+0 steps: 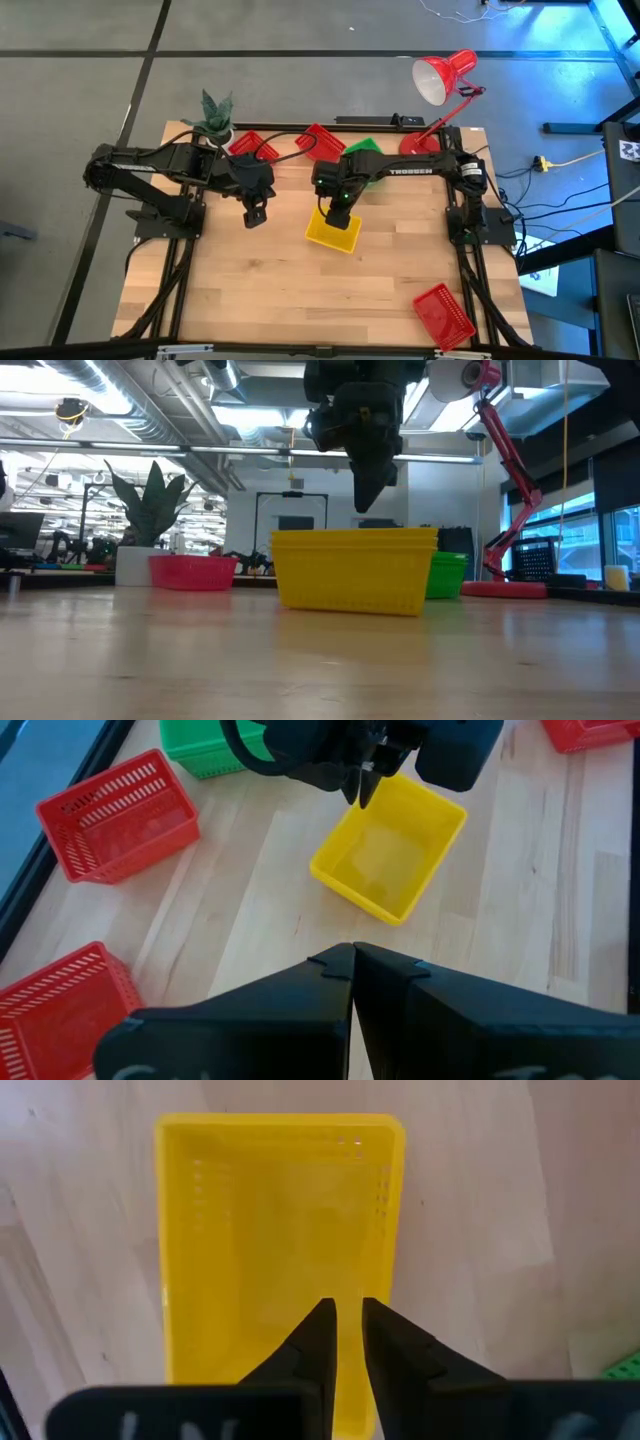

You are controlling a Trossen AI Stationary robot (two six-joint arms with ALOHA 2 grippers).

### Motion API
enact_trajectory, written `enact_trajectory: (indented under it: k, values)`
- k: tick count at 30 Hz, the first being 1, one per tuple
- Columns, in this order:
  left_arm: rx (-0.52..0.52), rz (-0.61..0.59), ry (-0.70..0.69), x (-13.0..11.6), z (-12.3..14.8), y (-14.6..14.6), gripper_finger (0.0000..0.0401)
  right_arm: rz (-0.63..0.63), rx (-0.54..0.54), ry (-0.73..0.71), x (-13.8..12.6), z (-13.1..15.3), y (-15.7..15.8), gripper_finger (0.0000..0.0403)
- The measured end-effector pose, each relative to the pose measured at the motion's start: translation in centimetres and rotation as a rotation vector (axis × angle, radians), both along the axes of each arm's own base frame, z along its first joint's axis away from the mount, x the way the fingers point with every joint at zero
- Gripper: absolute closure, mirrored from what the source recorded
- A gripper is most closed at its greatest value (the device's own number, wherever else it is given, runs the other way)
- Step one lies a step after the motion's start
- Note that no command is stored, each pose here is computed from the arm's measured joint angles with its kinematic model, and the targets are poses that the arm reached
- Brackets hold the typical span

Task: Stack baskets by color
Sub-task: Stack the top left red bin on the top right red bin

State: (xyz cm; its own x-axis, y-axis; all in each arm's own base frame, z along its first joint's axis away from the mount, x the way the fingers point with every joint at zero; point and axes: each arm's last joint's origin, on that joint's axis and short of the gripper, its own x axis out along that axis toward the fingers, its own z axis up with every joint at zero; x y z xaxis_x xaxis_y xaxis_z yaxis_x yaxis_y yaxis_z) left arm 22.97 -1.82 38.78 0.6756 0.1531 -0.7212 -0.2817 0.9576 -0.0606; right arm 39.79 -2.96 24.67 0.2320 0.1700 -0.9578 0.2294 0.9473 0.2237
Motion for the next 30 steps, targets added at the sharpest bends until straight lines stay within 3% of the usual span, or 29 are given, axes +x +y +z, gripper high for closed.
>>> enact_trajectory:
  k: [4,8,15,20,25,30]
  values:
    - [0.001,0.000,0.007,0.0,0.0,0.0,0.0401,-0.015,0.017,0.019,-0.1,0.4,0.0,0.0350]
    - [0.036,0.040,0.049,-0.4,-0.3,0.2,0.0401,0.005,0.006,0.016,-0.4,2.7,0.0,0.0352]
    - [-0.007,0.239,0.100,-1.1,-0.8,1.3,0.0401,0.026,-0.164,-0.130,-1.5,9.1,1.8,0.0353]
    - [-0.016,0.294,0.121,-1.3,-0.9,2.0,0.0401,0.032,-0.200,-0.214,-2.8,11.9,3.1,0.0353]
    - [0.017,0.285,0.147,-0.9,-1.2,2.6,0.0400,0.035,-0.194,-0.255,-3.6,13.2,3.9,0.0353]
    - [-0.054,0.333,0.195,-0.2,-2.0,3.9,0.0374,0.037,-0.193,-0.278,-4.2,13.9,4.0,0.0353]
